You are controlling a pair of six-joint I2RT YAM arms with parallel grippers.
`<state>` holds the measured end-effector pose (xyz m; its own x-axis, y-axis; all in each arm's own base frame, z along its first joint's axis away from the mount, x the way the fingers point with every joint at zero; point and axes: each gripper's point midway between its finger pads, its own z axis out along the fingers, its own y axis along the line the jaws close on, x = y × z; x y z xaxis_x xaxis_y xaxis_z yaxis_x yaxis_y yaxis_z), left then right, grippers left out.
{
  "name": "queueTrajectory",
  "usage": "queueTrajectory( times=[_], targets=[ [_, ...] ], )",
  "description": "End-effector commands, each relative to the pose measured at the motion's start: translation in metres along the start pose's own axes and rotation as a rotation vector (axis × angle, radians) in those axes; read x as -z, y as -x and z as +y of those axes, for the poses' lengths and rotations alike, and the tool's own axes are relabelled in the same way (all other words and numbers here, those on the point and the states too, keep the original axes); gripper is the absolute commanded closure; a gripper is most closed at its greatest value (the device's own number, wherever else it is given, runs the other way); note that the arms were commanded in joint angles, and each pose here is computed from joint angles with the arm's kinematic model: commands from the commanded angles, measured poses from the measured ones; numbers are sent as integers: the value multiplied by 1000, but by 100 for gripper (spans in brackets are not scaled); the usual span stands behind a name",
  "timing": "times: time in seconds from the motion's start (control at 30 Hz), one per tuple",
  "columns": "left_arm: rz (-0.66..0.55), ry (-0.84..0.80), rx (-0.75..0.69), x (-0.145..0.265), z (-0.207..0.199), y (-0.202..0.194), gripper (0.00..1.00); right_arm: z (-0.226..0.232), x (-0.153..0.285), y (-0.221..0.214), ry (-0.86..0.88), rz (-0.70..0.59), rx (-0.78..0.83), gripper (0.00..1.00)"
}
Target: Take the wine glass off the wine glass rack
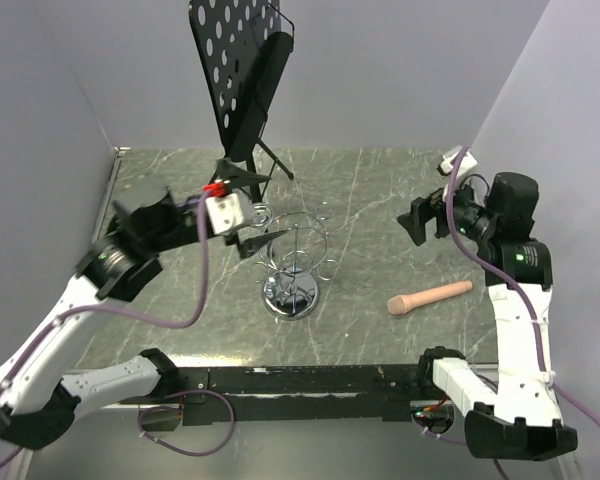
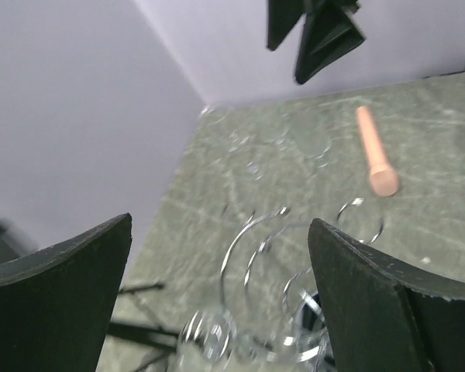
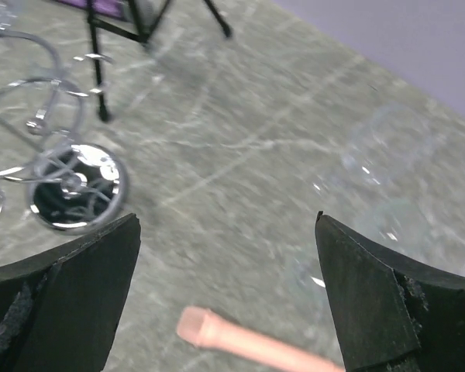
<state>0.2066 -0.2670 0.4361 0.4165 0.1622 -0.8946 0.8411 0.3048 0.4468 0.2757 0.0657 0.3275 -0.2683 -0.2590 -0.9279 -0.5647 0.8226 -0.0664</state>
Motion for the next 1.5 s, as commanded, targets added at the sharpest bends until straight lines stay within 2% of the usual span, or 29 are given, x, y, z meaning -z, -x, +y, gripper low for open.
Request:
queueTrajectory(
  times=[0.0,0.2,0.3,0.37,0.43,0.53,0.6,0.73,0.8,0.93,1.03,1.13,1.2,1.3,1.47],
  targets=[
    [152,84,9,34,7,-42,0,15,-28,-5,91,8,-57,0],
    [249,256,111,76,31,-83,0,44,-34,7,198,-34,-37,1],
    [354,342,144,95,36,-135,0,54,-33,14,239,-73,-31,1],
    [336,401,147,109,45,-155,0,61,-34,16,269,-77,-44,1],
    [299,410,215,115,51,-169,0,63,-33,17,279,-71,-57,1],
    [291,342,389,118,55,-192,0,67,-30,19,296,-78,-40,1],
    [279,304,442,119,60,-203,0,68,-30,19,295,-81,-26,1],
    [172,129,359,107,43,-203,0,67,-30,16,278,-76,-40,1],
    [120,108,402,98,43,-202,0,66,-30,14,272,-74,-42,1],
    [116,35,445,78,42,-210,1,66,-25,14,262,-69,-38,1],
    [132,37,429,72,39,-224,5,67,-20,15,256,-60,-30,1],
    [133,65,351,71,43,-238,8,66,-14,15,247,-41,-5,1],
    [126,43,355,61,37,-241,16,65,-10,10,241,-14,24,1],
    [90,-11,340,48,25,-236,25,61,0,-4,214,43,120,1],
    [46,-100,268,31,-1,-229,28,52,14,-13,141,104,151,0]
  ],
)
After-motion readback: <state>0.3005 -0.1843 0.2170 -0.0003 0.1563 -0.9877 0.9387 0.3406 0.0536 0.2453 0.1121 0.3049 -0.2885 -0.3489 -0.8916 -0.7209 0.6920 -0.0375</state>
